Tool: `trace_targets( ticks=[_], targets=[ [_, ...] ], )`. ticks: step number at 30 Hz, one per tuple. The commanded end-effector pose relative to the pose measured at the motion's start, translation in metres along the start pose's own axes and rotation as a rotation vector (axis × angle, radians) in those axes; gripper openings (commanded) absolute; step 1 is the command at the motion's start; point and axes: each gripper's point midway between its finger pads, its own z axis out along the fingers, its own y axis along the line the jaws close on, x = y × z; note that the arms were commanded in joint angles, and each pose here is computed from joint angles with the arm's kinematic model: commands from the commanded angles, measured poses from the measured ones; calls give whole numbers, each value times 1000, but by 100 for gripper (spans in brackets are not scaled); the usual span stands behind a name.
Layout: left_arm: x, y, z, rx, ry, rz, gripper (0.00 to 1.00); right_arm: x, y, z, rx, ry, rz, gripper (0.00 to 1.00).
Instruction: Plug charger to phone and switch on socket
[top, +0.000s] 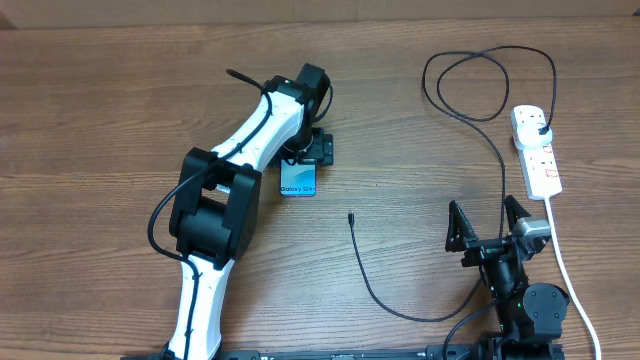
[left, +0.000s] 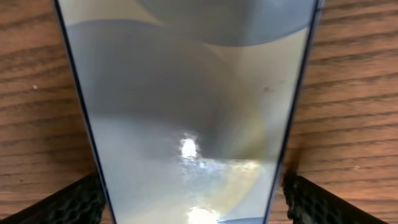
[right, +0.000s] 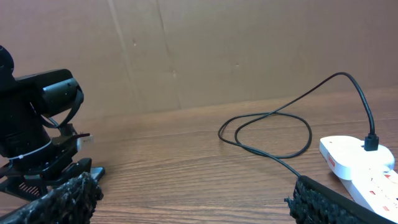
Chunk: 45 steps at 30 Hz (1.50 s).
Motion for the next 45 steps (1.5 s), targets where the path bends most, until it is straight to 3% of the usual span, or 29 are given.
trace_targets(
  ticks=[1, 5, 8, 14, 26, 40, 45],
  targets=[
    [10, 7, 14, -36, 38, -15, 95, 2, -2, 0, 8, -3, -2, 100],
    [16, 10, 19, -45, 58, -15, 100, 2, -2, 0, 8, -3, -2, 100],
    [19, 11, 22, -49, 64, -15, 88, 2, -2, 0, 8, -3, -2, 100],
    [12, 9, 19, -34, 38, -19, 76, 2, -2, 0, 8, -3, -2, 100],
    [3, 3, -3, 52, 32, -19, 75, 2, -2, 0, 8, -3, -2, 100],
    [7, -8, -67, 352, 150, -7, 75, 2, 0, 0, 1, -3, -2, 100],
    [11, -21, -92, 489, 183, 25, 76, -6, 32, -3, -183, -25, -16, 100]
  ],
)
